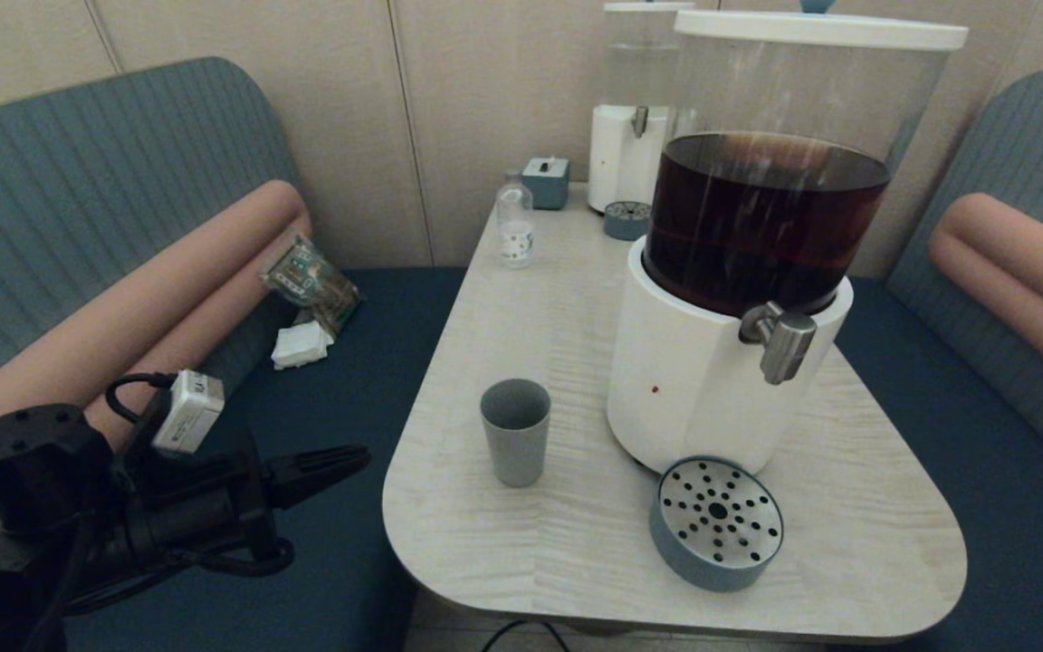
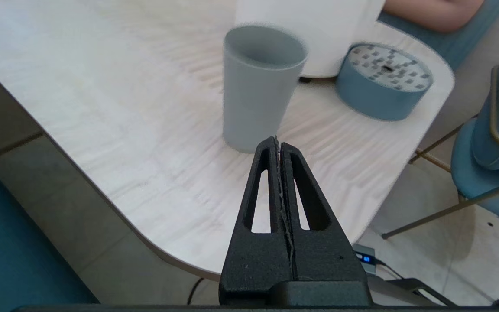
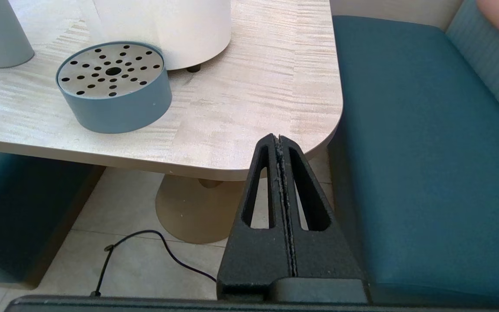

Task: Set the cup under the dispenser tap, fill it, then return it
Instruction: Pick up the cup

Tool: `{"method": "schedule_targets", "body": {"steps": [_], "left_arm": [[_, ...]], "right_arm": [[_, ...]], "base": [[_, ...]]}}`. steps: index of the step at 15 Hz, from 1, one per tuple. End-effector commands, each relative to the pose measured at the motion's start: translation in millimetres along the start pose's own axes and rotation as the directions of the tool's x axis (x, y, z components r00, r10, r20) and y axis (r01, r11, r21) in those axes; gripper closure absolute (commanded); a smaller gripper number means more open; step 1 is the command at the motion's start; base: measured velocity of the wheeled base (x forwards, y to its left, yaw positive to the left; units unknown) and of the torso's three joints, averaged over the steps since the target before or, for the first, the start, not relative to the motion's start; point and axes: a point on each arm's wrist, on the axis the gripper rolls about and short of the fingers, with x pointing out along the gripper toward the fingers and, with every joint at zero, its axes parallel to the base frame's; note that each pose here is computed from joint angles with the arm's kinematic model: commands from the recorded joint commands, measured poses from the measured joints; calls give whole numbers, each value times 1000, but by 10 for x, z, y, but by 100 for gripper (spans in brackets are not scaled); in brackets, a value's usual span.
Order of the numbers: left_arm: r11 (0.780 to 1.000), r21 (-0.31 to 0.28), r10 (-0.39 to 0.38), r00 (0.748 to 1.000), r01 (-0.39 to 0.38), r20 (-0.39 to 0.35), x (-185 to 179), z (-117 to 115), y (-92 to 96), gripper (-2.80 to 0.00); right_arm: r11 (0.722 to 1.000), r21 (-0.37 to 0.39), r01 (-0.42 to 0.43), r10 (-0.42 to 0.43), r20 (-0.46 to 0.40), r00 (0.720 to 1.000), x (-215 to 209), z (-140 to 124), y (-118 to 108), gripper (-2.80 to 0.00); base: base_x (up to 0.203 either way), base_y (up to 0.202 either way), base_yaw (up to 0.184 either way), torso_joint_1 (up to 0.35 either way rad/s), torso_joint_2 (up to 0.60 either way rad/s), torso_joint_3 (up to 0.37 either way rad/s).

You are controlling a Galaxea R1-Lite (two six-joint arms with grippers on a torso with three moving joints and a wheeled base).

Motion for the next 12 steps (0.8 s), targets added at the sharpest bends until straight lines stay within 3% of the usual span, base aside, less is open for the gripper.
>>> {"method": "schedule_targets", "body": {"steps": [1, 2, 10, 12], "left_arm": [[999, -42, -7, 999, 5, -32, 93, -177, 130, 0], [999, -44, -7, 999, 6, -33, 107, -192, 150, -280], [999, -37, 8, 1000, -8, -24, 292, -271, 407, -280], [998, -55, -40, 998, 37, -39, 402, -356, 375, -280]], "right_arm": [[1000, -1, 0, 0, -1, 1000, 1, 1, 0, 0], [1000, -1, 0, 0, -1, 1000, 1, 1, 0, 0], [1000, 1, 0, 0, 0, 1000, 0, 0, 0, 0], [1000, 1, 0, 0, -1, 1000, 1, -4, 0, 0]], "base": [[0, 0, 0, 0, 0, 0], [0, 0, 0, 0, 0, 0], [0, 0, 0, 0, 0, 0], [0, 0, 0, 0, 0, 0]]}}
